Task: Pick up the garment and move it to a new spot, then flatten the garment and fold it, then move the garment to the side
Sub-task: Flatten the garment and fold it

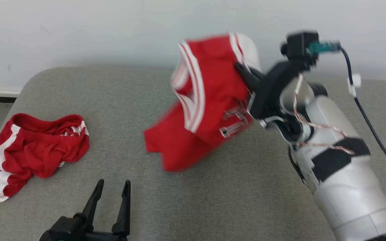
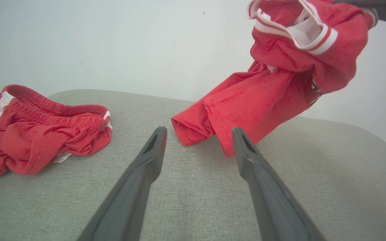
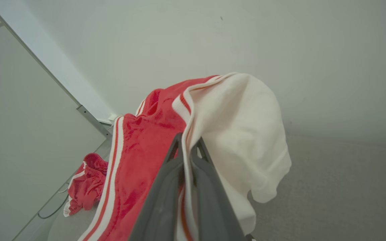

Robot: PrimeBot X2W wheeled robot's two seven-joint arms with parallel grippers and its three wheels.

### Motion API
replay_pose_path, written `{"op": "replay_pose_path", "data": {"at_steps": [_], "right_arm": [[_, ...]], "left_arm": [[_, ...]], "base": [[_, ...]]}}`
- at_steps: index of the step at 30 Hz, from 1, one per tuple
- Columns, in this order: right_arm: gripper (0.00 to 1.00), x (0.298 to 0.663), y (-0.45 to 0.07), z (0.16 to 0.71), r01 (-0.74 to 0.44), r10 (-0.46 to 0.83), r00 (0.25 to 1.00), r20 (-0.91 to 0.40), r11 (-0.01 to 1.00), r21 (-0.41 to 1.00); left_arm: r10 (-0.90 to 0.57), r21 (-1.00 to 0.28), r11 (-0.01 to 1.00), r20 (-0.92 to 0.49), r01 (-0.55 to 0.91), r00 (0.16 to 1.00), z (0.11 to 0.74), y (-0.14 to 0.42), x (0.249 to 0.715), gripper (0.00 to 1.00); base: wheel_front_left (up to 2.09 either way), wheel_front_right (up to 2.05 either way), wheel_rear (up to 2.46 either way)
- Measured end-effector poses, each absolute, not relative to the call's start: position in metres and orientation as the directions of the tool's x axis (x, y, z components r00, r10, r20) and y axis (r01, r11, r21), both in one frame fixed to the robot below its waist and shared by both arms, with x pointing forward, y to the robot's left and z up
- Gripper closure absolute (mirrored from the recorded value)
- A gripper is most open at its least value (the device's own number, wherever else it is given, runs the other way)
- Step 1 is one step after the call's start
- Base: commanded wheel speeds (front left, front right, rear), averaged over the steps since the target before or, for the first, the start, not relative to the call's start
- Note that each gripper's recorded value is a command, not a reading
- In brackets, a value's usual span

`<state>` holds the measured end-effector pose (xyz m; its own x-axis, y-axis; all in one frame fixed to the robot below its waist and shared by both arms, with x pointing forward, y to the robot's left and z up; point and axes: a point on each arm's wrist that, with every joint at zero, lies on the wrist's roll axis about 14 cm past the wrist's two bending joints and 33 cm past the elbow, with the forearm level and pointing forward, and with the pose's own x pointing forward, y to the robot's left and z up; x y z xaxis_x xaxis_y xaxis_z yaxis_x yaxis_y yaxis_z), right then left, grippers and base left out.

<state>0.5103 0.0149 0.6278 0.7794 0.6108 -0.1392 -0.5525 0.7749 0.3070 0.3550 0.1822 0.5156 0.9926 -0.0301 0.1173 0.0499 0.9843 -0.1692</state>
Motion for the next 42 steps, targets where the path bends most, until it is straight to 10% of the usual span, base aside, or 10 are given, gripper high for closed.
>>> {"op": "replay_pose_path", "data": {"at_steps": [10, 11, 12, 23, 42], "right_arm": [[1.0, 0.512, -0.093, 0.516, -0.263, 0.354, 0.863, -0.361, 0.924, 0.276], [0.64, 0.512, -0.105, 0.511, -0.24, 0.322, 0.872, -0.369, 0.937, 0.253], [0.0, 0.512, -0.118, 0.507, -0.217, 0.29, 0.879, -0.379, 0.95, 0.226], [0.0, 0.499, -0.202, 0.496, -0.082, 0.048, 0.912, -0.408, 0.995, -0.065], [0.0, 0.497, -0.07, 0.512, -0.39, 0.26, 0.73, -0.632, 0.918, -0.074]], "left_arm": [[-0.068, -0.176, 0.981, 0.103, 0.086, 0.992, 0.511, 0.17, 0.367, 0.0], [-0.072, -0.176, 0.98, 0.102, 0.089, 0.992, 0.51, 0.169, 0.368, 0.0], [-0.076, -0.176, 0.98, 0.102, 0.093, 0.992, 0.51, 0.168, 0.369, 0.0], [-0.084, -0.175, 0.979, 0.115, 0.104, 0.99, 0.514, 0.165, 0.37, 0.0], [-0.083, -0.178, 0.979, 0.112, 0.102, 0.99, 0.514, 0.166, 0.375, 0.0]], "base": [[0.0, 0.0, 0.0], [0.0, 0.0, 0.0], [0.0, 0.0, 0.0], [0.0, 0.0, 0.0], [0.0, 0.0, 0.0]]}}
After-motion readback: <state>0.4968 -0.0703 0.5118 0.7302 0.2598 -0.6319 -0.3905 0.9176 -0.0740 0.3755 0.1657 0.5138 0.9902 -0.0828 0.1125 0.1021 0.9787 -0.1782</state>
